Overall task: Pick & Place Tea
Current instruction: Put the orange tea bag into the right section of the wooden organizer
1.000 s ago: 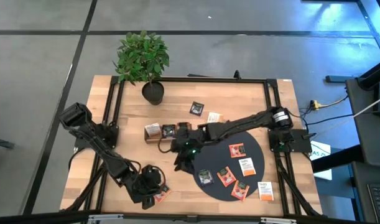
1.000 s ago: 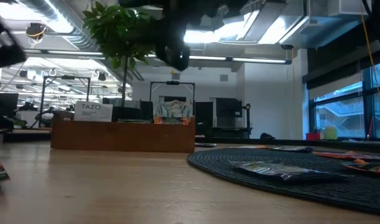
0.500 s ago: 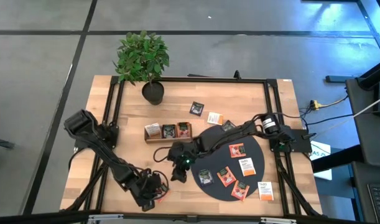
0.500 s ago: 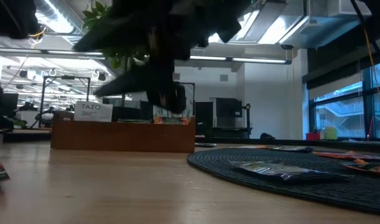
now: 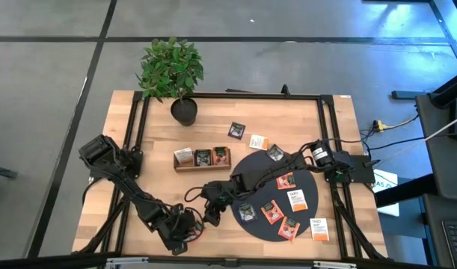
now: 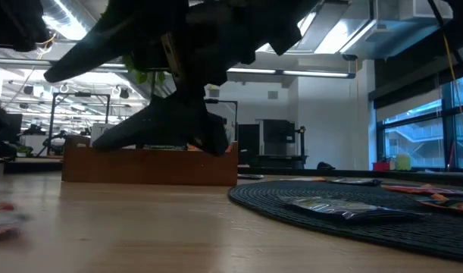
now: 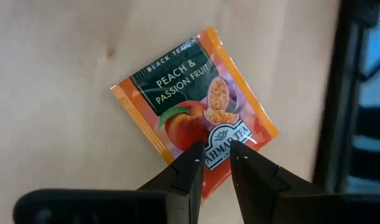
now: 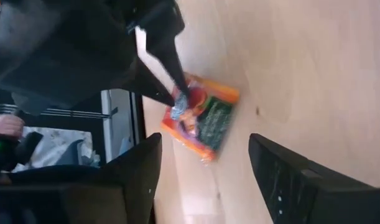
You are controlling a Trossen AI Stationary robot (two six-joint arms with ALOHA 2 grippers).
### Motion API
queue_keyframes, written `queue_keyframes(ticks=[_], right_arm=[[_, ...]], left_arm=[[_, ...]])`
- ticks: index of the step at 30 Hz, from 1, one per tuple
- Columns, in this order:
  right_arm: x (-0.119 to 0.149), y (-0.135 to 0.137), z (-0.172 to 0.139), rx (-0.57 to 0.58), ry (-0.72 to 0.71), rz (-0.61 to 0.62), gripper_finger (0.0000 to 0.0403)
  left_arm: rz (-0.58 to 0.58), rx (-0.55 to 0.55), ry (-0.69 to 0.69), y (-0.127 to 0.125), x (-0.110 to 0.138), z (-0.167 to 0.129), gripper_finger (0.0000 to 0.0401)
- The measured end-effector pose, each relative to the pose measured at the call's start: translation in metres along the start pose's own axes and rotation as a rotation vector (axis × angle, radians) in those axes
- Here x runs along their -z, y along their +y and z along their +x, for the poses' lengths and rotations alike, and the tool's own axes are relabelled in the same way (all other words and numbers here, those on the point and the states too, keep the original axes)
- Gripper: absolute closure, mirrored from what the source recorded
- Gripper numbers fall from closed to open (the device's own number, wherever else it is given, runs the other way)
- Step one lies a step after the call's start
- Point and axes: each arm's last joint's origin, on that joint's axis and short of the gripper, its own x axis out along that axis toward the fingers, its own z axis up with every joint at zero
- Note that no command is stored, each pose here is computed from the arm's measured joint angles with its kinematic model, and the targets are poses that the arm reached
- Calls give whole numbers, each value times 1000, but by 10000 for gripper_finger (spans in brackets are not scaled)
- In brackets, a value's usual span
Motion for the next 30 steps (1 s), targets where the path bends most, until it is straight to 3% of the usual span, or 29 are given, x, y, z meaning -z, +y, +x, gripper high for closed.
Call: queue_keyframes(ticks=[7,22,25,30], right_arm=[[10,-14,15,75,3,78,176],[-3,-22,9,103,-52,107,178],[4,-27,9,176,-10,145,178],[10,-29,12,164,65,158,178]], left_arm=[[-13,-112,-174,11,-17,4,322],[50,-69,-65,13,-19,5,322],[42,-76,-82,12,-18,5,323],[24,-106,-136,14,-21,6,326]])
